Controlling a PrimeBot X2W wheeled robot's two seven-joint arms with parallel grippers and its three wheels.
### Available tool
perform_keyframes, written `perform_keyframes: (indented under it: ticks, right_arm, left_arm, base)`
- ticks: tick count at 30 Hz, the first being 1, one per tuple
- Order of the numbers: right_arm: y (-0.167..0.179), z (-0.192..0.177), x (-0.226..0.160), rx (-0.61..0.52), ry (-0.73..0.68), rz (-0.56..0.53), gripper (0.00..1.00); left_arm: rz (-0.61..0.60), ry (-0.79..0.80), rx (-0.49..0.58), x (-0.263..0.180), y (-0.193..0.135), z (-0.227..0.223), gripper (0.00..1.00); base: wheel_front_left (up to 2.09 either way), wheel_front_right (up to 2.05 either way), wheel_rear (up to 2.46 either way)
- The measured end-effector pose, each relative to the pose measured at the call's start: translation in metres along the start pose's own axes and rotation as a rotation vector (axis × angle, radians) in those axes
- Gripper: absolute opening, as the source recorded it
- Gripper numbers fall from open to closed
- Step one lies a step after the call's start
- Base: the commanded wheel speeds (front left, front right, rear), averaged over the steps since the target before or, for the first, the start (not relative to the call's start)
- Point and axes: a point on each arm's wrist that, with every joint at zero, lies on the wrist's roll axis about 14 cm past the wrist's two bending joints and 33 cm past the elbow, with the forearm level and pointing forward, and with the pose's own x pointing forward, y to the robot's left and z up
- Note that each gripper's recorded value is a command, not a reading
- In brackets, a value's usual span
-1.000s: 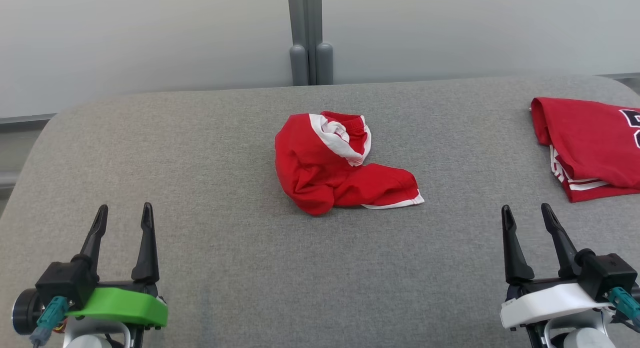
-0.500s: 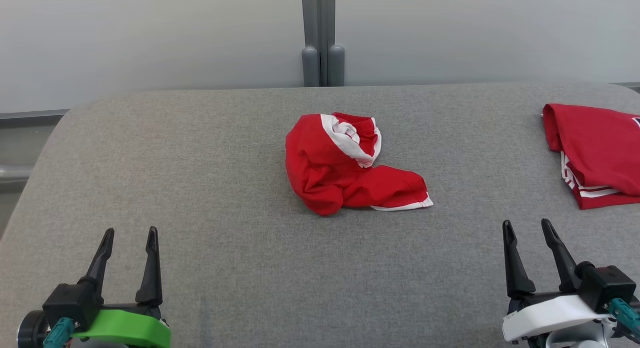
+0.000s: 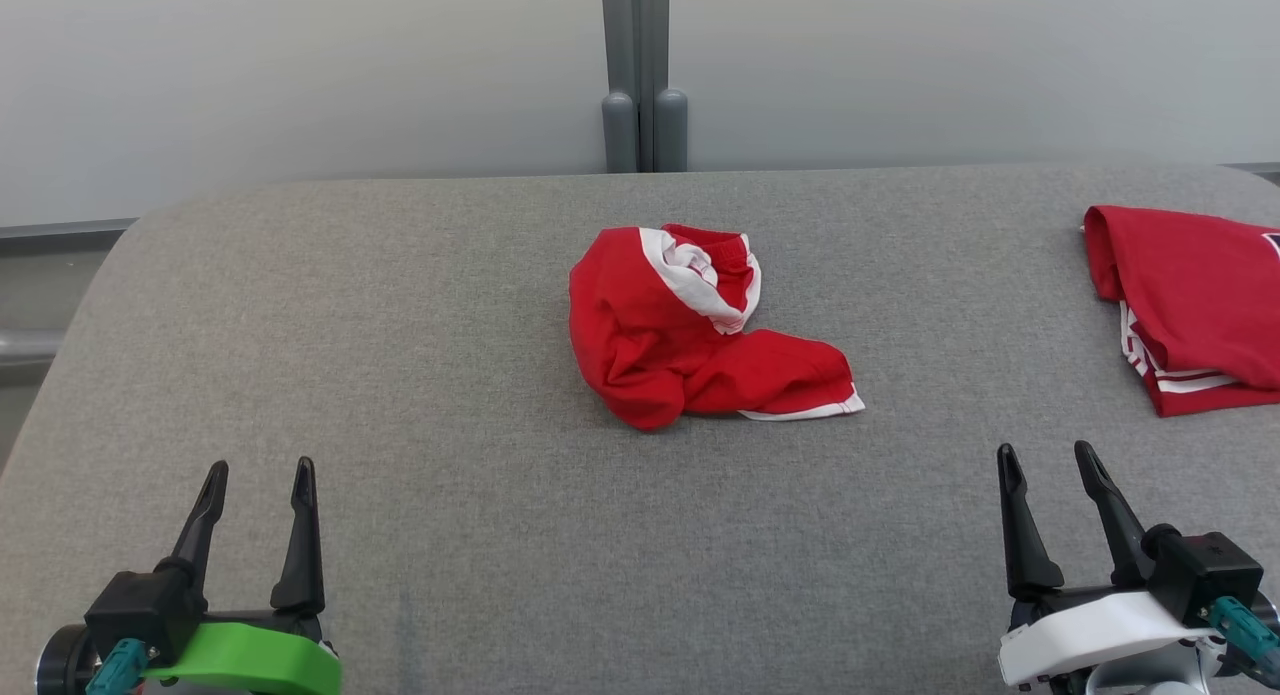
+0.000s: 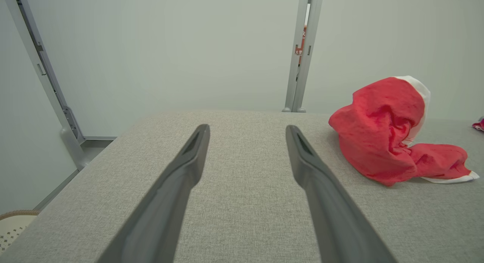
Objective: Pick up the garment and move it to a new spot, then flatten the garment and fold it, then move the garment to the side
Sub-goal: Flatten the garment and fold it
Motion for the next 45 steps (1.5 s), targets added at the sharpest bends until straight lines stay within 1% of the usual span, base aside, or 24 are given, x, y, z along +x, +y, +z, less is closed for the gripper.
perform_keyframes:
  ticks: [32, 37, 45]
  right_arm:
    - [0.001, -0.005, 0.001, 0.003, 0.016, 0.003, 1.00]
    - [0.011, 0.004, 0.016, -0.016, -0.010, 0.054, 1.00]
    - [0.042, 0.014, 0.059, -0.083, -0.021, 0.198, 1.00]
  left_arm:
    - [0.014, 0.018, 0.018, -0.002, 0.005, -0.006, 1.00]
    - [0.018, 0.025, 0.022, -0.001, 0.007, -0.009, 1.00]
    - [0.015, 0.033, 0.023, 0.004, 0.005, -0.012, 1.00]
  base:
    - [0.00, 0.00, 0.00]
    - [0.00, 0.00, 0.00]
    - [0.00, 0.00, 0.00]
